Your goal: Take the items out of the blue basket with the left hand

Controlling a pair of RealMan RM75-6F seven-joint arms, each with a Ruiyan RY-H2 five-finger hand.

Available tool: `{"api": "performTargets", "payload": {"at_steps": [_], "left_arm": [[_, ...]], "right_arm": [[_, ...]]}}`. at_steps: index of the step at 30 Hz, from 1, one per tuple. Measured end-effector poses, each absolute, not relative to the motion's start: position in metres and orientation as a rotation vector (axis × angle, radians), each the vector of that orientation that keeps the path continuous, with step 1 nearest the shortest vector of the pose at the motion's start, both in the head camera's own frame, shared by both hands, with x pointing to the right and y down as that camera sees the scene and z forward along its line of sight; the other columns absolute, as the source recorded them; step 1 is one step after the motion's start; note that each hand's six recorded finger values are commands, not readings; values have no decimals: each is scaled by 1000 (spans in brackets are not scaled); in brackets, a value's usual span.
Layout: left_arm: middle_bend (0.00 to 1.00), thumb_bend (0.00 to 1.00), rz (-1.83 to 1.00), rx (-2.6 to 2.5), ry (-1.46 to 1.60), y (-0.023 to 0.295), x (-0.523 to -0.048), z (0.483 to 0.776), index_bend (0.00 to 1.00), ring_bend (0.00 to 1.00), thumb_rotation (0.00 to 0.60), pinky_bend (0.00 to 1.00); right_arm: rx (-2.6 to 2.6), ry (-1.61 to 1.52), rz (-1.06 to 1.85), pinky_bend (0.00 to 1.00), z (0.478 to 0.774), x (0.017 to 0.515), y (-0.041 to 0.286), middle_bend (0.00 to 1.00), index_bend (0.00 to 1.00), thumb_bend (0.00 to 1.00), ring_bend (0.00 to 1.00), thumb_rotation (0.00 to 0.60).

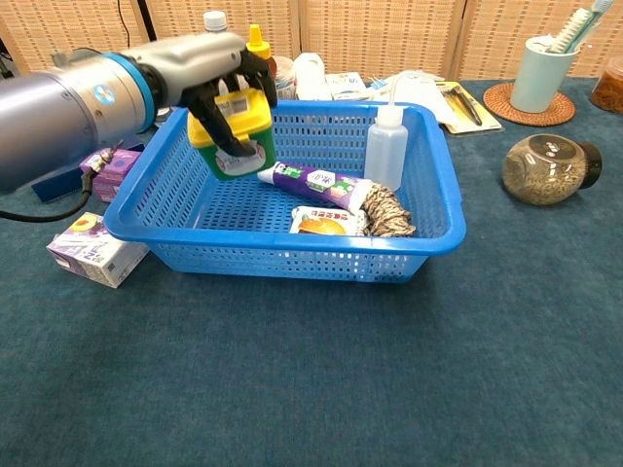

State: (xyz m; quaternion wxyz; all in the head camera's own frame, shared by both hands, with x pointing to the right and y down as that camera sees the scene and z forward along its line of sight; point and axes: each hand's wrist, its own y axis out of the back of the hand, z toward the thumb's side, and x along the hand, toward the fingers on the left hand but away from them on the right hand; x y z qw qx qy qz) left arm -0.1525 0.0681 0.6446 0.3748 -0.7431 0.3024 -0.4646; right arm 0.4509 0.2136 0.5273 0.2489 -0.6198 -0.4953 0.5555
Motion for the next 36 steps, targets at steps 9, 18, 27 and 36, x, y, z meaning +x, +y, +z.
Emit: {"api": "performTargets", "payload": {"at_steps": [9,18,27,36], "left_arm": [[333,388,-1187,-1776,865,59,-205,596,520,405,600,456],[333,384,-1349,-1722,869,86,-279,602,520,400,600,456],[333,383,-1514,-1695,889,118,-352,628,520,399,600,456],[317,383,-1617,-1675,920,125,-385,657,517,368,600,456]], "right_arm": [[-1697,-1333,1501,0,526,447,216,0,0,0,0,600],[-1713,-1307,1489,0,528,439,219,0,0,0,0,600],[-1719,-1288,1486,0,529,434,221,0,0,0,0,600],[-1732,-1278,1486,0,530,432,223,0,0,0,0,600]]}}
